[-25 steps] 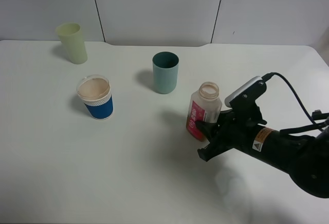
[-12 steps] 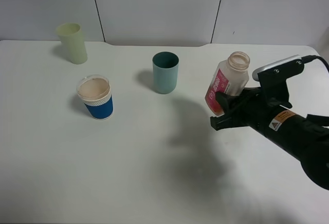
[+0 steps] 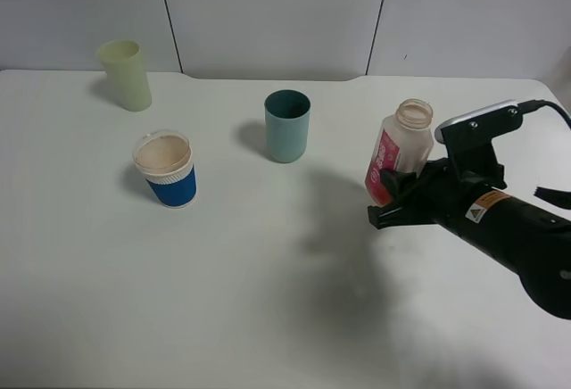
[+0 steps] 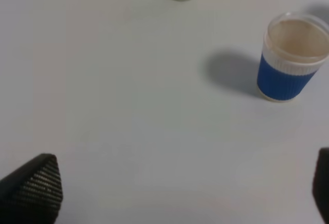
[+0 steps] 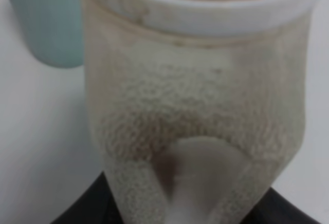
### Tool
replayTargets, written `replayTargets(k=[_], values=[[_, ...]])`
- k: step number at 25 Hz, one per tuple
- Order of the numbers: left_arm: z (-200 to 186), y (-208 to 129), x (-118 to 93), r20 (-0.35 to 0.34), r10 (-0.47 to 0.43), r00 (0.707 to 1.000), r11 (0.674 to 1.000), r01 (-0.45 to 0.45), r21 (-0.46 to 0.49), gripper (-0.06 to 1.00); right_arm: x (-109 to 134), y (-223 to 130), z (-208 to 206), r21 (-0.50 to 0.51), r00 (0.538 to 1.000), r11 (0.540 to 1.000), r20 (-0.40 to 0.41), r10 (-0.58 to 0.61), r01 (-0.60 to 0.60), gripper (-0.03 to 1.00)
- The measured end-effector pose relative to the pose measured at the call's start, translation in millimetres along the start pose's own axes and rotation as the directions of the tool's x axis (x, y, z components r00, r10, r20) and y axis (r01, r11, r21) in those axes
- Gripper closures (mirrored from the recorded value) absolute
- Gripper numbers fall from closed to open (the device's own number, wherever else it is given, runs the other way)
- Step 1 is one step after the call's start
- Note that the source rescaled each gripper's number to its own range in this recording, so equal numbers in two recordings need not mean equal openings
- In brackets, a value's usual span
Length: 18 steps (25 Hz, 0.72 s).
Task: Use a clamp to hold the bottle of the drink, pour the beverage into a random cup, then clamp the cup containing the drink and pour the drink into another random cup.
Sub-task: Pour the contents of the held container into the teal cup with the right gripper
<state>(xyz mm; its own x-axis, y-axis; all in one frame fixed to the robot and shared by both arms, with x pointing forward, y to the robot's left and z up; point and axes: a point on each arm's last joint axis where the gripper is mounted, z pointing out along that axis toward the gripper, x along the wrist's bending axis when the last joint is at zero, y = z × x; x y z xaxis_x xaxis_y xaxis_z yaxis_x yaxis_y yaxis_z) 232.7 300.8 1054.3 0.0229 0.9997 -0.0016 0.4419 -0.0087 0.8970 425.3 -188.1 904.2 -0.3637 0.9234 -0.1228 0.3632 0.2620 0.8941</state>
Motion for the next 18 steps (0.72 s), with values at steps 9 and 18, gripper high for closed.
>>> replayTargets(k=[9,18], values=[[0.0,0.0,0.0,0.000,0.000,1.000,1.000,0.000,0.000,-0.05,3.9,7.0,5.9,0.021,1.000,1.000,-0.020,0.006,-0.006,0.97],[0.0,0.0,0.0,0.000,0.000,1.000,1.000,0.000,0.000,-0.05,0.0,19.8,-6.8,0.021,1.000,1.000,-0.021,-0.018,0.018,0.97]])
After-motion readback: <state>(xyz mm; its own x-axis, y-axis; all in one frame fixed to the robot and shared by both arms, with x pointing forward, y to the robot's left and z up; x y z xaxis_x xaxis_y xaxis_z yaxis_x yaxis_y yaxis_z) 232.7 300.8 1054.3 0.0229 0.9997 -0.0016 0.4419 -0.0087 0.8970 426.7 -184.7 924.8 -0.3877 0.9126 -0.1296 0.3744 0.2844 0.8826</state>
